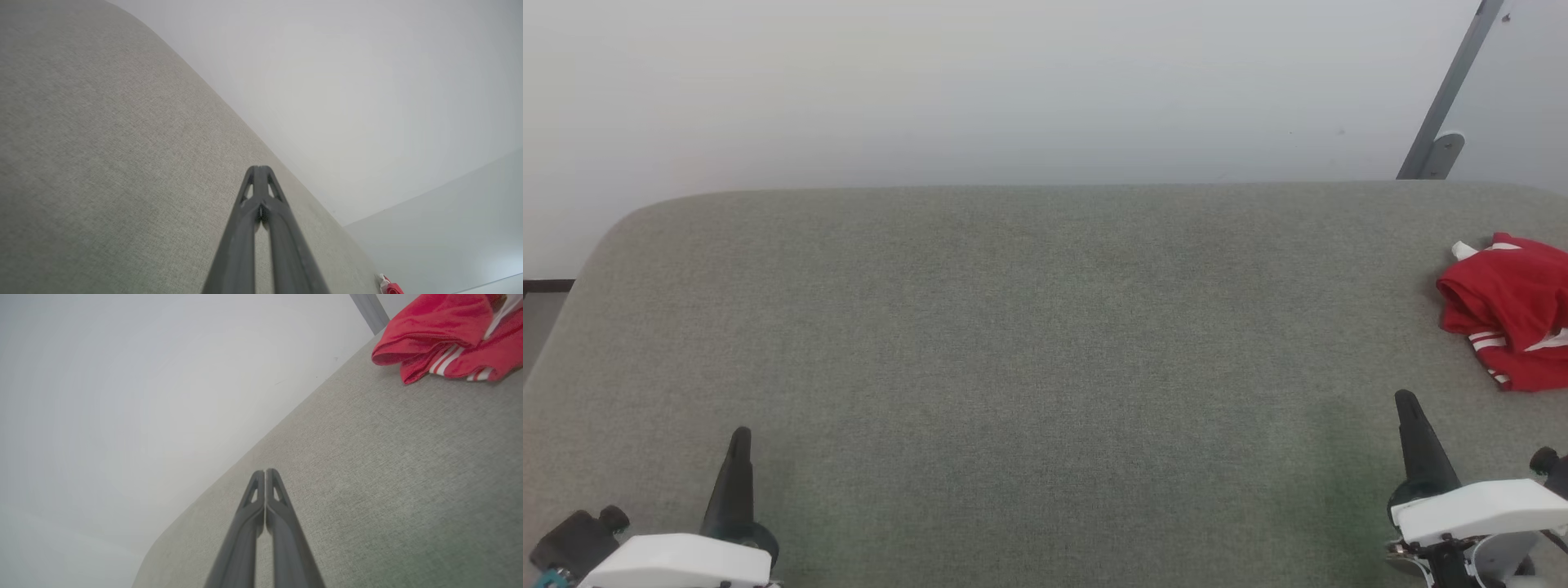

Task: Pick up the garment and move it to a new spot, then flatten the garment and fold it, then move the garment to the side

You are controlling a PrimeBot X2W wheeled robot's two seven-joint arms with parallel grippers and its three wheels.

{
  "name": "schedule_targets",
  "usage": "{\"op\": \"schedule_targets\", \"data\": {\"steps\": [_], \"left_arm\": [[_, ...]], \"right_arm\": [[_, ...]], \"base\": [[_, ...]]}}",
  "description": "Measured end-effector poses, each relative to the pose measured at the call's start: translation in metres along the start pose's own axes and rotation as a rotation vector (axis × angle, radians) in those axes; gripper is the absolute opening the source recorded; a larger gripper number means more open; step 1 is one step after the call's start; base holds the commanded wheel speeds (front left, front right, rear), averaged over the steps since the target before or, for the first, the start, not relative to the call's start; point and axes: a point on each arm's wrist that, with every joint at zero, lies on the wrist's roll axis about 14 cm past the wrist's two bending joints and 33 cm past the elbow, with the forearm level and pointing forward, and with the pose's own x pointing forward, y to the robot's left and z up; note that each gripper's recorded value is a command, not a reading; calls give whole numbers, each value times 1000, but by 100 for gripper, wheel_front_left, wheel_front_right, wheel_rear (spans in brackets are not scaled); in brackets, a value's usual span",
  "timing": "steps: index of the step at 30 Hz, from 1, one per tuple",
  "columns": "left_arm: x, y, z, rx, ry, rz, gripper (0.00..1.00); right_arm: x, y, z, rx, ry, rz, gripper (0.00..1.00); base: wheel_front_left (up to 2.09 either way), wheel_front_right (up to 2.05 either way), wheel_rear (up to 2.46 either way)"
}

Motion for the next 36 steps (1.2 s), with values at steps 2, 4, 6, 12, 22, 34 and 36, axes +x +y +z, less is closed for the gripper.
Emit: {"op": "schedule_targets", "data": {"steps": [2,4,6,12,22,34,36], "left_arm": [[2,-3,-1,-20,2,-5,0],[2,-3,-2,-53,3,-4,0],[2,-3,-4,-73,10,-2,0],[6,-8,-5,-139,17,-11,0],[9,-14,-9,-235,33,-19,0],[13,-21,-14,-354,50,-31,0],[13,-23,-15,-367,54,-35,0]], "right_arm": [[0,0,-1,25,2,-2,0],[0,0,-1,50,4,-3,0],[0,1,-2,75,8,-3,0],[2,3,-3,145,13,0,0],[5,8,-3,252,18,8,0],[6,12,-6,371,30,16,0],[7,13,-6,389,33,17,0]], "base": [[0,0,0],[0,0,0],[0,0,0],[0,0,0],[0,0,0],[0,0,0],[0,0,0]]}}
